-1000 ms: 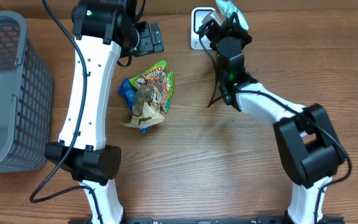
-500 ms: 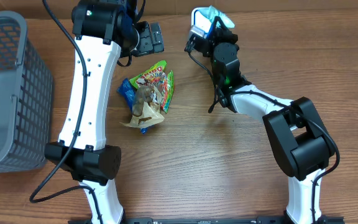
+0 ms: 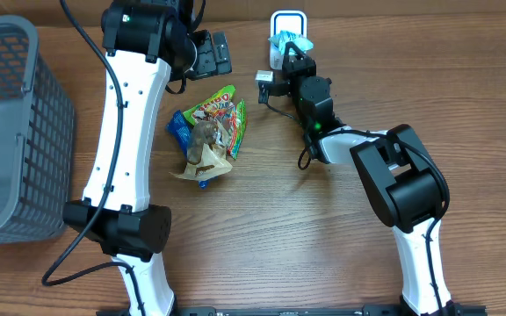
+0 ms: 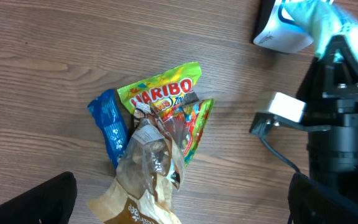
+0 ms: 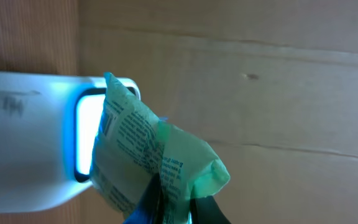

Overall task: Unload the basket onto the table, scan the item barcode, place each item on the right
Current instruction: 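Lift the wipes pack with the right gripper and hold it at the scanner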

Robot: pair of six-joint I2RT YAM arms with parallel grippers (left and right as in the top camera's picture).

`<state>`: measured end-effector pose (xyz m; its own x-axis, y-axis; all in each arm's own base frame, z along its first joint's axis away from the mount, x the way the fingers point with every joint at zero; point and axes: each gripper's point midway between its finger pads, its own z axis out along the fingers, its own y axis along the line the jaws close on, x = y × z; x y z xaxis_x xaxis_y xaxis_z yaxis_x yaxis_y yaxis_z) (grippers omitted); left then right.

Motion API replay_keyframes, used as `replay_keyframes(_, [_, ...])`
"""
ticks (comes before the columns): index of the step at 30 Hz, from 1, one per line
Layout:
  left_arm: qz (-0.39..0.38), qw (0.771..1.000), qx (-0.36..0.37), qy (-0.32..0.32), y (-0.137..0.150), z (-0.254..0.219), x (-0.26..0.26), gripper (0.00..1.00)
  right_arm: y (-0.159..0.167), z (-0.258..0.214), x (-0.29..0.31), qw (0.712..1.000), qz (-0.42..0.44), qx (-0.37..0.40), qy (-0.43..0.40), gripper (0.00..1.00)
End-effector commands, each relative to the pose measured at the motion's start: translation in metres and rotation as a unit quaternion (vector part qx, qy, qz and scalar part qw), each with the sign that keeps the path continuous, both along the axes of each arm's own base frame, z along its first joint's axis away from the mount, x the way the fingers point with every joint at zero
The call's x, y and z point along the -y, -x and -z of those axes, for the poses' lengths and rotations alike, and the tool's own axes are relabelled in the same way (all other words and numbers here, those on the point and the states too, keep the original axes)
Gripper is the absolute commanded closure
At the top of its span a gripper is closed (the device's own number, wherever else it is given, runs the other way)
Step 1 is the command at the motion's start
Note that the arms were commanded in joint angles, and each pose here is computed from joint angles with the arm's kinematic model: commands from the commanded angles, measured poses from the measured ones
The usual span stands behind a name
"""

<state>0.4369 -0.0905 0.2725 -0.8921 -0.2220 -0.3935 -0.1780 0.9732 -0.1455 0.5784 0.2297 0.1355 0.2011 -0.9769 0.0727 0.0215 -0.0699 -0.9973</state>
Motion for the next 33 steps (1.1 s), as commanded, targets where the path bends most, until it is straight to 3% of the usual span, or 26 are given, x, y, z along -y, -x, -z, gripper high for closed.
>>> replay_keyframes(1, [0.000, 1.000, -0.006, 0.003, -0.001, 0.005, 0.004, 0.00, -0.002, -0.035, 0.002, 0.998, -0.002, 0.057, -0.003, 0.96])
replay_keyframes(5, [0.000, 1.000, -0.006, 0.003, -0.001, 0.005, 0.004, 0.00, -0.001, -0.057, 0.010, 0.995, 0.005, 0.098, -0.022, 0.96])
replay_keyframes(20, [0.000, 1.000, -0.006, 0.003, -0.001, 0.005, 0.004, 0.00, -0.010, -0.044, 0.035, 0.995, 0.057, 0.073, -0.020, 0.96])
replay_keyframes(25, [0.000, 1.000, -0.006, 0.003, -0.001, 0.005, 0.004, 0.00, 0.005, -0.058, 0.012, 0.986, 0.058, 0.065, -0.144, 0.96])
replay_keyframes(33, [0.000, 1.000, -0.006, 0.003, -0.001, 0.005, 0.004, 0.00, 0.020, -0.101, 0.010, 0.972, 0.062, 0.126, -0.191, 0.96])
